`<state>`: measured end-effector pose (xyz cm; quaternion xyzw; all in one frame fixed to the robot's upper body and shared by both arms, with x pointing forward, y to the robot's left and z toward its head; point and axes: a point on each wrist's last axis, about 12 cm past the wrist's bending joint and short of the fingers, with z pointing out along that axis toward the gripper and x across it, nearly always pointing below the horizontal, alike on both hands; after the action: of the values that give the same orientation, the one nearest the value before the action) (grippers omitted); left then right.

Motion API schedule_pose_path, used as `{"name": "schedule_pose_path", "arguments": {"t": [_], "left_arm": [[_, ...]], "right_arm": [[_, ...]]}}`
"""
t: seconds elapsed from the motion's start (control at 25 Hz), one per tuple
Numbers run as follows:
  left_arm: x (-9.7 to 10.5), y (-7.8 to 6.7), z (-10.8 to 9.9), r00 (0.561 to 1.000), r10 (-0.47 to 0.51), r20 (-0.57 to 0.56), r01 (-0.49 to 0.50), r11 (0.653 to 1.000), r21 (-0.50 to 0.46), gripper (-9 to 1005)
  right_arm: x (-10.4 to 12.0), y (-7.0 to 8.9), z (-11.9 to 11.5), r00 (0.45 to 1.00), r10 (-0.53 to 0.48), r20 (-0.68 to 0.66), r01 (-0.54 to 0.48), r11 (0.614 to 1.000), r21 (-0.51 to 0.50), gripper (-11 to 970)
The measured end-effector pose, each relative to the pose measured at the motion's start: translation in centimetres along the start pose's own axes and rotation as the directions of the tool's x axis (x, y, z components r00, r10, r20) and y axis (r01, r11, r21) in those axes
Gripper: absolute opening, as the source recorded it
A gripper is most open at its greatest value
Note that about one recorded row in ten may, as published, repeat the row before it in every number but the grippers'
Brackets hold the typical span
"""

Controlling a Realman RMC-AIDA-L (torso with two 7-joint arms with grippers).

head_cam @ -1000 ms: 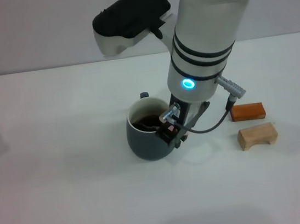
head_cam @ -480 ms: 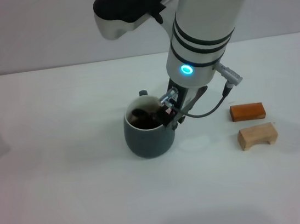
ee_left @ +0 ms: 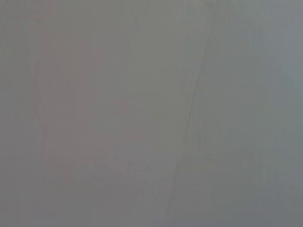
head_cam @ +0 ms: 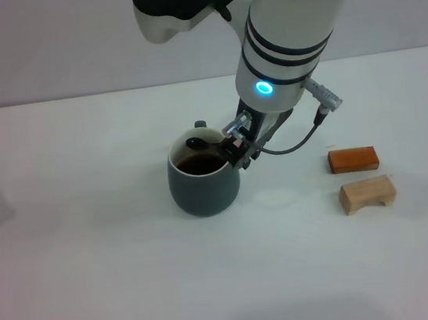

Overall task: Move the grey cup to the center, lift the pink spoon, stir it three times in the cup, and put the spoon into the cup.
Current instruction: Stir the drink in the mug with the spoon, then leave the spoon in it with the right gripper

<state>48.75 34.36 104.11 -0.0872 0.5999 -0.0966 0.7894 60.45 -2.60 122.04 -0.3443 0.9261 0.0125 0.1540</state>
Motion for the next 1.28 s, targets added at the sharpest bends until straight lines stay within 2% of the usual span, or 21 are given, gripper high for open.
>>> {"name": "schedule_pose_path", "arguments": {"t": [0.52,1.28], "left_arm": [[0.1,-0.2,0.4,1.000,-0.003,-0.002,0.003,1.000,0.006,11],[0.0,-0.1,0.4,1.000,-0.001,-0.002,0.001,1.000,0.007,11]], "right_arm": [[0.6,0.3,0.0,0.999,0.001,-0.049,-0.002,1.000,-0.018,119],[-0.3,1.2,-0.8,1.000,-0.011,-0.023,0.010,0.999,-0.035,118]]}}
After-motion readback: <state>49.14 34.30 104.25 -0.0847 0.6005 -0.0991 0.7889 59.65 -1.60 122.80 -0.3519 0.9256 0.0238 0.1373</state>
